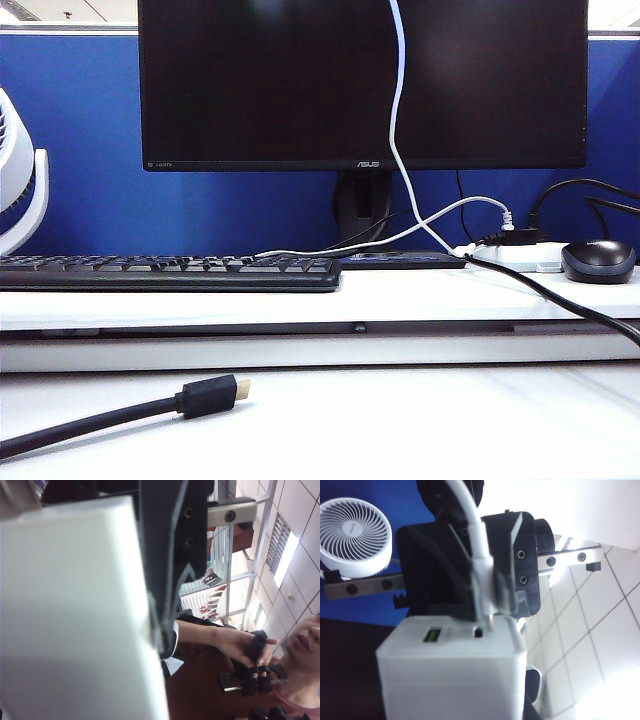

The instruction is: Pick up the Type-C charging cable and the charging base, insert one end of the Type-C charger into the corresponding slot on the base, and finally place the plugged-in charger back on the table.

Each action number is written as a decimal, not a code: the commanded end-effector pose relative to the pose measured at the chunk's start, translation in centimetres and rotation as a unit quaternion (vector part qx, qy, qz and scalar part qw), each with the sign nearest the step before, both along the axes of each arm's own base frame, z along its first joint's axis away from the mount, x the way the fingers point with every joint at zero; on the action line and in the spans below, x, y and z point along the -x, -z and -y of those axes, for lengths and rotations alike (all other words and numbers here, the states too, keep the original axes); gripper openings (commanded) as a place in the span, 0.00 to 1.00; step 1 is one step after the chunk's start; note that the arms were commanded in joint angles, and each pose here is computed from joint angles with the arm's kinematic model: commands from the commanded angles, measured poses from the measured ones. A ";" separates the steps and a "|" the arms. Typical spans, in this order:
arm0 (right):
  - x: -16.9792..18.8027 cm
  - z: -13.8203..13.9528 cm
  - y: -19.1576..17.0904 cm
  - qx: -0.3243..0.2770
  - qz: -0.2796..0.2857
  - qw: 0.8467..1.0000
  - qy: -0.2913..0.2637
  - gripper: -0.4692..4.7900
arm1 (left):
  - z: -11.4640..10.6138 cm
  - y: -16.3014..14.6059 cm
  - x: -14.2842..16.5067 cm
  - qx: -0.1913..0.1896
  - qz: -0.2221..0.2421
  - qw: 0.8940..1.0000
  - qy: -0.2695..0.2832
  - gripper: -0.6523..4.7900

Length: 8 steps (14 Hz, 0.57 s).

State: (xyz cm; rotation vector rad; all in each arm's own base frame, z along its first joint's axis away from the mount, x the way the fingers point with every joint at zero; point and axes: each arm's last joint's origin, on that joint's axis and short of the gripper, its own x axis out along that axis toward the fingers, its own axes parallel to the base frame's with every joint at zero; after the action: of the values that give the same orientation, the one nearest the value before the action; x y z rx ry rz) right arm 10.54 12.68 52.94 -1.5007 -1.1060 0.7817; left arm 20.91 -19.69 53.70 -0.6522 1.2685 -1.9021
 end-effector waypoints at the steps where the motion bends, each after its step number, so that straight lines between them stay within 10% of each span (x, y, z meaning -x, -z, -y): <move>1: 0.2 -0.3 0.3 0.025 0.024 0.999 -0.029 0.09 | 0.4 0.1 -0.7 0.021 -0.003 0.999 -0.046 0.11; 8: 0.2 -0.4 0.2 0.016 0.017 0.999 -0.030 0.09 | 0.5 0.2 -0.7 0.017 -0.008 0.999 -0.046 0.11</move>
State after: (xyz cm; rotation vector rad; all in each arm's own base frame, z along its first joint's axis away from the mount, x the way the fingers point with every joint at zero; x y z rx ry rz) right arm 10.59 12.63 52.94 -1.5532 -1.1081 0.7411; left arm 21.11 -19.80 53.54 -0.6625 1.2693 -1.8936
